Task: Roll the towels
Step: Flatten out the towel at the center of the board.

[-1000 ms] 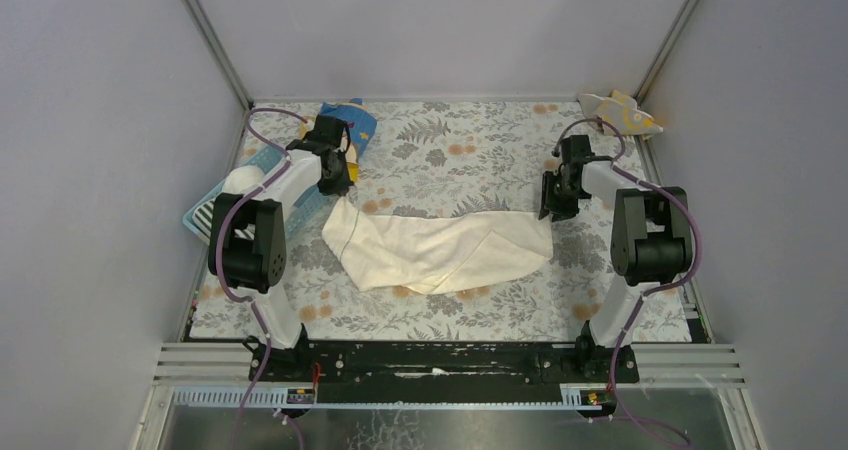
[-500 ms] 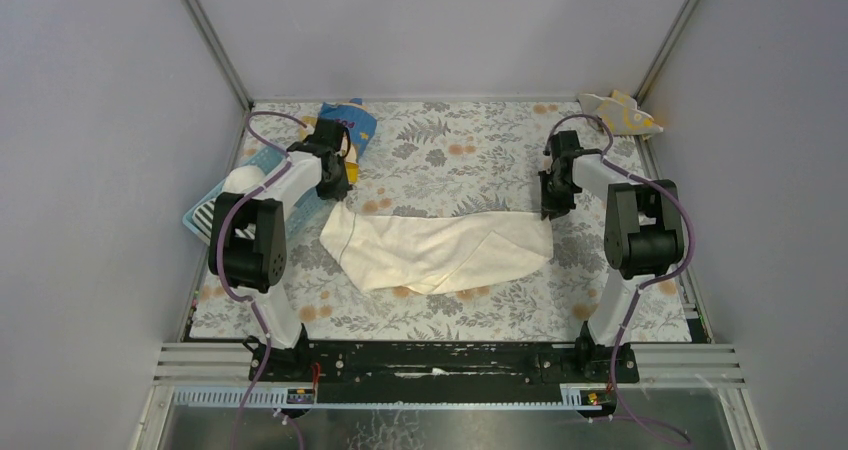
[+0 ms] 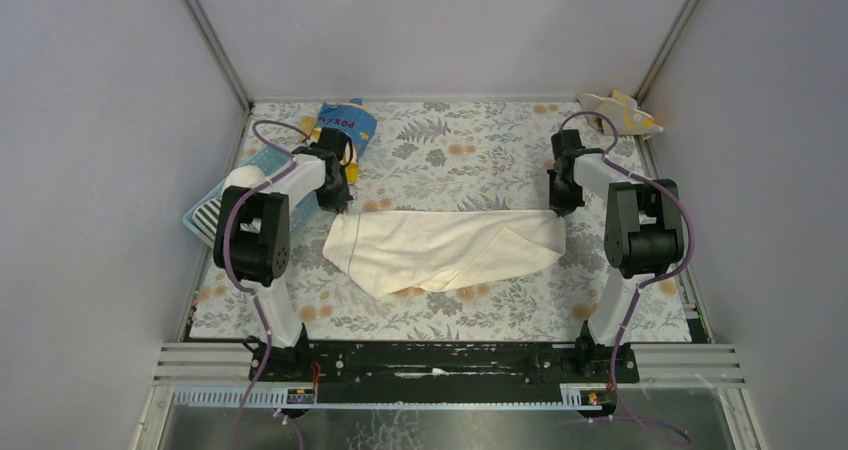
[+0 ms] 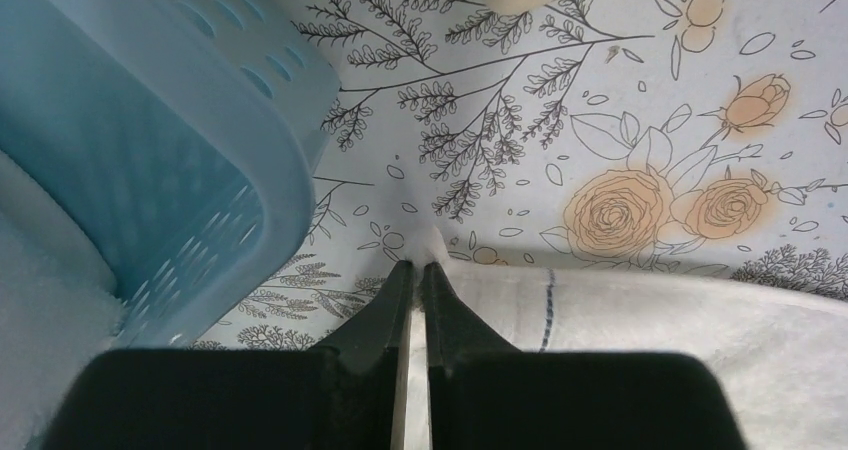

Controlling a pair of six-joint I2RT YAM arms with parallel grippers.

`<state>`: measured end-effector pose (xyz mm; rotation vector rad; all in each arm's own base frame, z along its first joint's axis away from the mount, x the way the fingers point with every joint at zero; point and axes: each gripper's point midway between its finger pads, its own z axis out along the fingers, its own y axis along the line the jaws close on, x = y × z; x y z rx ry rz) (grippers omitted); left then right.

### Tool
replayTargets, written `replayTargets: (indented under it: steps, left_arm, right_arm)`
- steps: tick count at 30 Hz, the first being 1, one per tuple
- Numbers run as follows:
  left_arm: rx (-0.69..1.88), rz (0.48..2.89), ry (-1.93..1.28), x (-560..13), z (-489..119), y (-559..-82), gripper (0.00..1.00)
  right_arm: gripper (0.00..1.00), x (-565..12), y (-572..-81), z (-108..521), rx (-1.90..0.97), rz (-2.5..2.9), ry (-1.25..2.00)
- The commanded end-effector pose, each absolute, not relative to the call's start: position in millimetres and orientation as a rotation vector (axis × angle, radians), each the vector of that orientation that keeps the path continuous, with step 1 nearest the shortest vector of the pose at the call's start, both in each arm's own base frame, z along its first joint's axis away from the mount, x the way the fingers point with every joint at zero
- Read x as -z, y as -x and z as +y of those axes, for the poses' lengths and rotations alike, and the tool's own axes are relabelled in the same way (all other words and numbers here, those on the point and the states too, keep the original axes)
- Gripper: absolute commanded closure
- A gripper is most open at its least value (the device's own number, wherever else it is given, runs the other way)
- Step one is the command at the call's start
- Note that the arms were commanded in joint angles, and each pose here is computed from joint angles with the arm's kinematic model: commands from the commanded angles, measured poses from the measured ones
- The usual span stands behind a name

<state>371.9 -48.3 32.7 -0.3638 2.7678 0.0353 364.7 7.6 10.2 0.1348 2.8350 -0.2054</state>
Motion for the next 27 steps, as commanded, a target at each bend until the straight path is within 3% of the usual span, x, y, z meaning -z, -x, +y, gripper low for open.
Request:
replayTargets:
  steps: [1, 7, 13, 16, 27]
  left_arm:
    - [-0.035, 2.801, 0.387, -26, -49, -365, 0.99]
    - [-0.018, 2.82, 0.386, -20, -54, -363, 0.95]
    - [-0.029, 2.714, 0.382, -48, -51, -375, 0.64]
    - [0.01, 2.694, 0.353, -59, -56, -378, 0.54]
    - [-0.025, 2.807, 0.252, -24, -80, -363, 0.49]
  right_arm:
    - [1.0, -2, -361, -31, 0.387, 2.827, -0.218]
    - [1.0, -1, -367, -40, 0.406, 2.804, -0.243]
    - [0.99, -9, -370, -48, 0.404, 2.755, -0.277]
    - [0.99, -13, -371, -54, 0.388, 2.739, -0.318]
    - [0.98, -14, -373, -53, 0.35, 2.727, -0.33]
